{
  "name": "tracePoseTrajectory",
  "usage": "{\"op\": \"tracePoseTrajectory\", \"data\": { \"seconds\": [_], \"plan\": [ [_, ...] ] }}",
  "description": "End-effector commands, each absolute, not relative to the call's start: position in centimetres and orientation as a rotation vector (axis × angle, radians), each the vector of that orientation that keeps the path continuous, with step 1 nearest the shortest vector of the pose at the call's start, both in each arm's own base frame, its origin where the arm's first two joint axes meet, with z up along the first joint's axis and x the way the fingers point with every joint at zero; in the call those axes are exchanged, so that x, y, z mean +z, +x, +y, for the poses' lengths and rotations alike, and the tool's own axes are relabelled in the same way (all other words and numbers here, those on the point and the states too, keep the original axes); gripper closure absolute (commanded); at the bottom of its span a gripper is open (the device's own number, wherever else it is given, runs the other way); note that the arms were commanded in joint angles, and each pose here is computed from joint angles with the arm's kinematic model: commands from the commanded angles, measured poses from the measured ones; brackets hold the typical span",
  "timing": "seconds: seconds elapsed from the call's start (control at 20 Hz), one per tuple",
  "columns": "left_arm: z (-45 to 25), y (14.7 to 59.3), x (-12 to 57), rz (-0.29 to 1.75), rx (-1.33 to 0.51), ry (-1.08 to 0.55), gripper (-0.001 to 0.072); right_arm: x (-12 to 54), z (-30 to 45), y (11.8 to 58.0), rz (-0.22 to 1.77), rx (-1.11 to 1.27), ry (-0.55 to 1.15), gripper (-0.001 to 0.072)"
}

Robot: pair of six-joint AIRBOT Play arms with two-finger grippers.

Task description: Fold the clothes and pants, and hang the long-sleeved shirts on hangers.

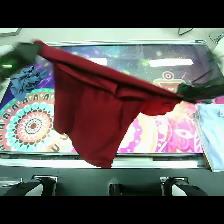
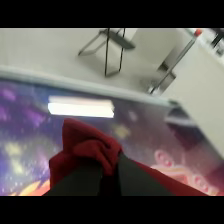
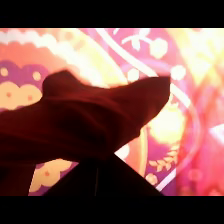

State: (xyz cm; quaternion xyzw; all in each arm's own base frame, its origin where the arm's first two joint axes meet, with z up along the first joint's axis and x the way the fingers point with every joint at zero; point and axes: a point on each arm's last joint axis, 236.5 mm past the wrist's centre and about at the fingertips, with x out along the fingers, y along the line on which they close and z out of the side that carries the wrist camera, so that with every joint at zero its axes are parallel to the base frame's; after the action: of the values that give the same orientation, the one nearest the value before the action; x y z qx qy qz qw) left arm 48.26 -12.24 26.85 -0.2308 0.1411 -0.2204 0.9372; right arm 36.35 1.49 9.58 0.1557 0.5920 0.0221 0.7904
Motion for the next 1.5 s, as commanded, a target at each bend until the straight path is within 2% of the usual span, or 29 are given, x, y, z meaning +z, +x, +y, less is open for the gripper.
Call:
{"op": "tracePoseTrajectory", "data": {
  "seconds": [0.0,0.1,0.2,0.25,0.3,0.4,0.5,0.6,0.7,0.8,0.9,1.0,1.25,1.45],
  "plan": [
    [-20.3,50.6,13.1,0.618,-0.538,-0.514,0.0678,0.7,4.4,34.9,1.524,0.092,0.502,0.0674],
    [-25.4,47.6,7.0,0.869,-0.619,-0.590,0.0678,-1.2,4.6,34.0,1.576,0.085,0.518,0.0674],
    [-28.2,45.0,3.9,1.019,-0.662,-0.620,0.0670,-1.5,4.4,33.7,1.582,0.099,0.489,0.0674],
    [-28.5,44.5,3.5,1.053,-0.667,-0.635,0.0426,-1.5,4.4,33.6,1.587,0.106,0.484,0.0674],
    [-28.3,44.0,3.6,1.089,-0.665,-0.666,0.0010,-1.4,4.5,33.4,1.593,0.117,0.474,0.0674],
    [-25.1,43.0,4.6,1.187,-0.668,-0.679,0.0003,-1.4,4.5,33.0,1.607,0.138,0.456,0.0674],
    [-18.5,40.0,3.4,1.389,-0.558,-0.611,0.0125,-1.4,4.5,32.8,1.617,0.148,0.445,0.0673],
    [-10.9,33.9,1.0,1.644,-0.370,-0.456,0.0124,-1.4,4.5,32.7,1.619,0.151,0.443,0.0673],
    [-7.7,27.4,-0.8,1.809,-0.302,-0.371,0.0102,-1.4,4.5,32.9,1.611,0.149,0.443,0.0673],
    [-9.9,23.7,-3.3,1.825,-0.319,-0.476,0.0102,-1.4,4.5,33.3,1.595,0.145,0.444,0.0673],
    [-14.8,20.9,-5.8,1.785,-0.374,-0.658,0.0103,-1.5,4.4,33.4,1.590,0.144,0.445,0.0673],
    [-18.5,18.2,-7.8,1.786,-0.417,-0.763,0.0107,-1.4,4.5,33.2,1.597,0.146,0.445,0.0673],
    [-24.5,16.7,-9.3,1.742,-0.459,-0.832,0.0109,-1.4,4.5,33.1,1.602,0.147,0.445,0.0673],
    [-26.8,15.2,-10.6,1.784,-0.435,-0.834,0.0121,-1.4,4.5,33.1,1.601,0.147,0.445,0.0673]
  ]
}}
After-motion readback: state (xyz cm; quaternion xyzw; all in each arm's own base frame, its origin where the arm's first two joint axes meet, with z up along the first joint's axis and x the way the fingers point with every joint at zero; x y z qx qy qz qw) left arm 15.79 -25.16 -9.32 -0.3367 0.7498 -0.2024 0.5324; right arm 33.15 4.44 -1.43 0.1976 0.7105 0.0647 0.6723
